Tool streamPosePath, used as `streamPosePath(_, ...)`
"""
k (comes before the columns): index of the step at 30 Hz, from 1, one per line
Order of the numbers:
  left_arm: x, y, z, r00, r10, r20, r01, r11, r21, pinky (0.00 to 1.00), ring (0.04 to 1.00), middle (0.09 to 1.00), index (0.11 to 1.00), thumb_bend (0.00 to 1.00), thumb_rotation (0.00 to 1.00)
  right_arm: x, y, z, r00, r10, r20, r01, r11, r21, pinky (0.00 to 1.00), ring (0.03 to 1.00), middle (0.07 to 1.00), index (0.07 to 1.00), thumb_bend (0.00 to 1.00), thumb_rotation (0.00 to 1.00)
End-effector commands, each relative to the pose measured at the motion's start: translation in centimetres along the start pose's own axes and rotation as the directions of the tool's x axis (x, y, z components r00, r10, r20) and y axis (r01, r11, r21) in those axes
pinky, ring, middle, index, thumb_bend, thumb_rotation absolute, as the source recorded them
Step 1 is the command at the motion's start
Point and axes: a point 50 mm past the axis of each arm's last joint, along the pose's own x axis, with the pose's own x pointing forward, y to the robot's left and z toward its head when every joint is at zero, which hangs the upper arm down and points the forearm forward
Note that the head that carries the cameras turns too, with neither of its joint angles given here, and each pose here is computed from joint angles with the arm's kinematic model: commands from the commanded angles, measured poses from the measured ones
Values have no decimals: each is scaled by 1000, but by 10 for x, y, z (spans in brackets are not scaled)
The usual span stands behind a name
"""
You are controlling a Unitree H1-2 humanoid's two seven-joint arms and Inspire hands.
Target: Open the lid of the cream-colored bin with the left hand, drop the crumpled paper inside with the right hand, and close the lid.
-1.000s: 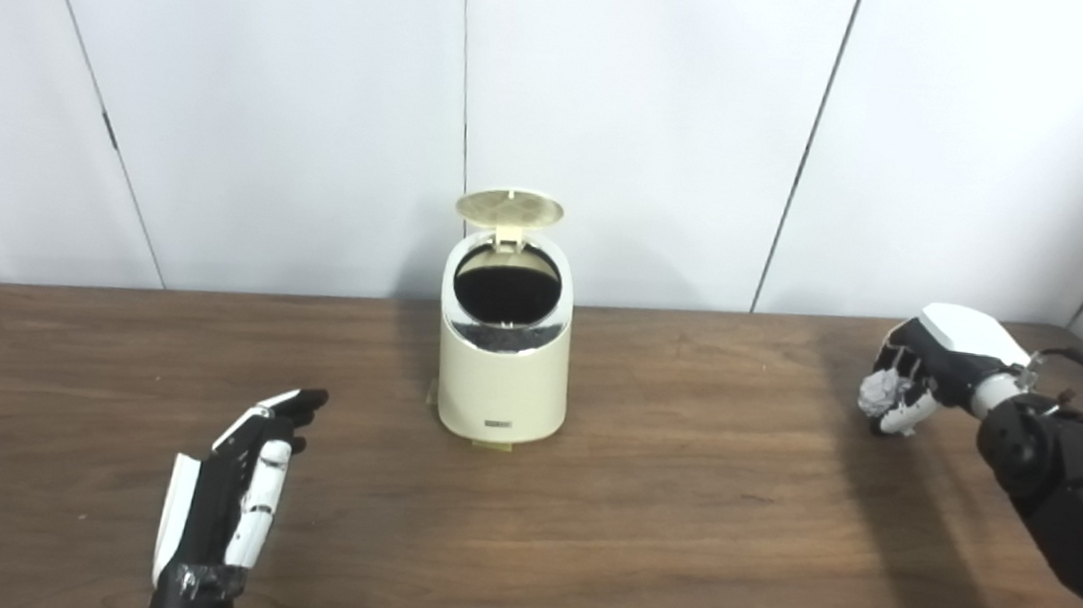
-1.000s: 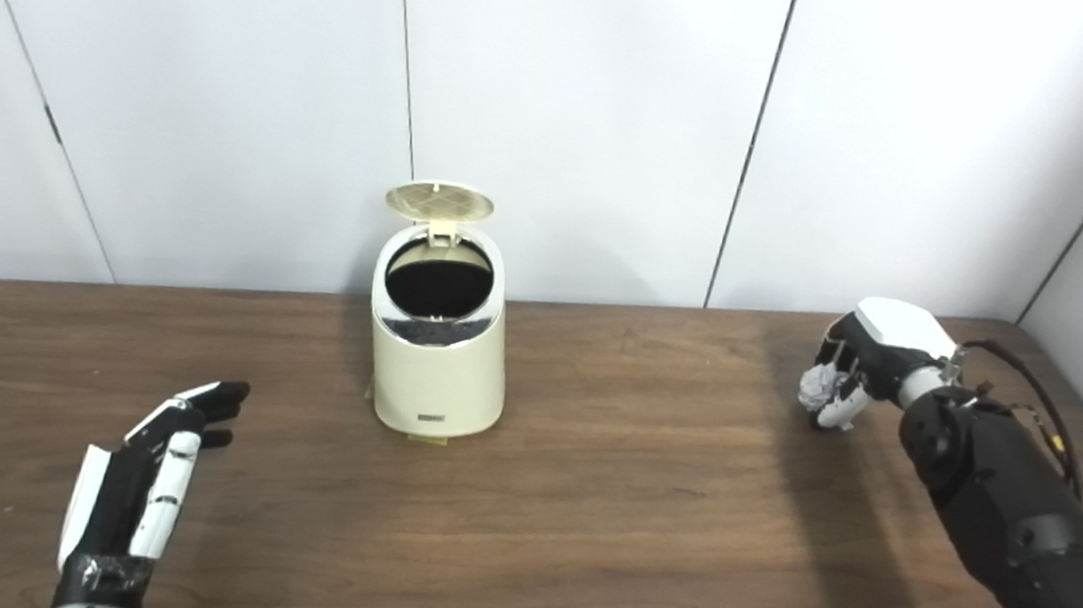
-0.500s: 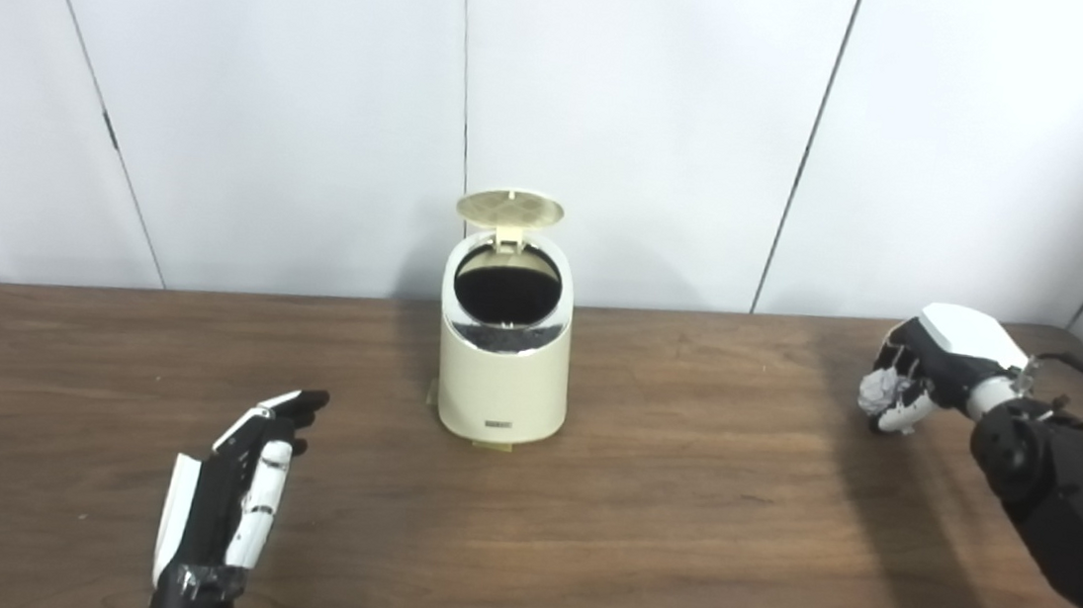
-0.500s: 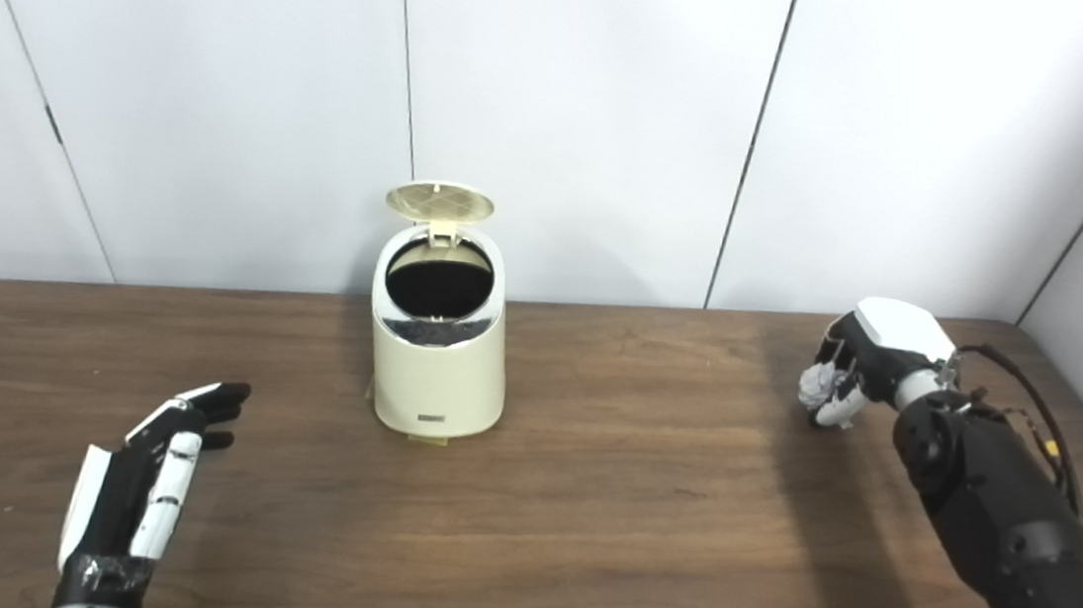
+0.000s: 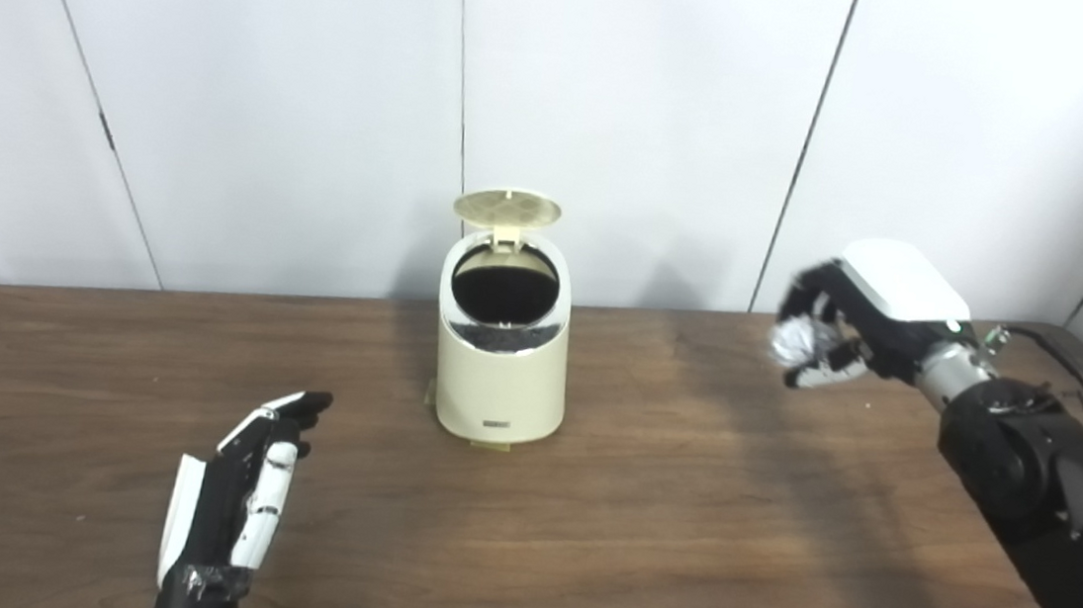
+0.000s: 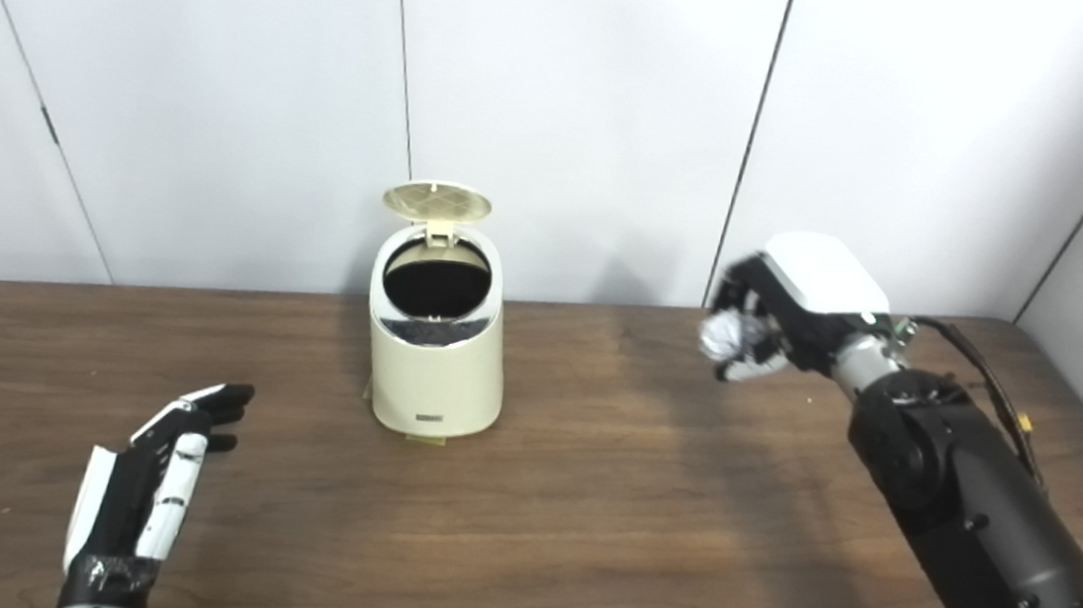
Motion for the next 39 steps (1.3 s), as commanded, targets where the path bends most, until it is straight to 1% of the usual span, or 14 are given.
streamPosePath(1, 9, 1, 12, 997, 25, 73, -24, 1000, -12, 717, 790, 790, 775, 356, 959, 1, -35, 6, 995, -94, 41, 96, 994, -50, 434, 491, 537, 463, 522, 0)
streamPosePath(4, 9, 0, 12, 997, 26, 76, -26, 1000, -10, 718, 788, 789, 774, 354, 958, -3, -45, 22, 990, -112, 89, 118, 991, -57, 440, 500, 544, 447, 521, 0)
streamPosePath(6, 9, 0, 13, 997, 25, 78, -24, 1000, -7, 716, 786, 788, 772, 351, 962, -5, -51, 31, 983, -116, 143, 129, 989, -79, 448, 488, 544, 448, 520, 0)
streamPosePath(8, 10, -1, 13, 997, 25, 76, -24, 1000, -8, 718, 786, 788, 772, 347, 965, -6, -56, 39, 978, -114, 177, 133, 986, -100, 559, 483, 534, 453, 523, 0)
streamPosePath(10, 10, -2, 13, 997, 23, 79, -23, 1000, -6, 718, 785, 788, 773, 342, 969, -8, -64, 52, 968, -121, 218, 147, 983, -110, 617, 500, 528, 454, 524, 0)
streamPosePath(13, 11, -2, 13, 997, 21, 81, -20, 1000, -4, 718, 787, 789, 774, 341, 971, -10, -71, 66, 961, -127, 245, 158, 981, -111, 572, 516, 532, 451, 523, 0)
streamPosePath(15, 12, -2, 13, 997, 20, 80, -20, 1000, 3, 716, 787, 790, 774, 342, 970, -12, -75, 75, 956, -135, 262, 167, 981, -104, 532, 501, 534, 450, 523, 0)
streamPosePath(17, 12, -3, 12, 997, 19, 80, -20, 1000, 5, 713, 787, 791, 775, 348, 972, -15, -80, 87, 943, -160, 293, 187, 980, -68, 422, 455, 534, 451, 522, 0)
streamPosePath(21, 13, -4, 12, 997, 20, 77, -20, 1000, -1, 714, 787, 790, 773, 350, 970, -17, -86, 108, 904, -220, 366, 233, 972, 7, 350, 431, 541, 465, 515, 0)
streamPosePath(25, 13, -6, 12, 997, 20, 77, -19, 1000, -10, 715, 784, 790, 773, 341, 966, -11, -90, 128, 881, -235, 410, 263, 965, -12, 330, 428, 548, 460, 513, 0)
streamPosePath(29, 13, -7, 11, 997, 17, 78, -16, 1000, -21, 718, 789, 794, 777, 335, 956, -1, -95, 150, 855, -249, 456, 270, 963, 20, 375, 454, 534, 449, 515, 0)
streamPosePath(33, 13, -10, 10, 996, 22, 81, -20, 999, -34, 721, 791, 794, 777, 330, 931, 16, -95, 166, 825, -269, 498, 291, 956, 34, 320, 421, 555, 457, 512, 0)
streamPosePath(35, 14, -11, 9, 997, 23, 80, -21, 999, -34, 722, 791, 795, 778, 337, 925, 24, -94, 172, 822, -270, 501, 289, 957, 42, 293, 402, 563, 462, 509, 0)
streamPosePath(39, 13, -13, 9, 996, 24, 83, -21, 999, -36, 727, 796, 798, 782, 359, 930, 35, -92, 180, 829, -255, 498, 258, 964, 65, 303, 402, 559, 468, 510, 0)
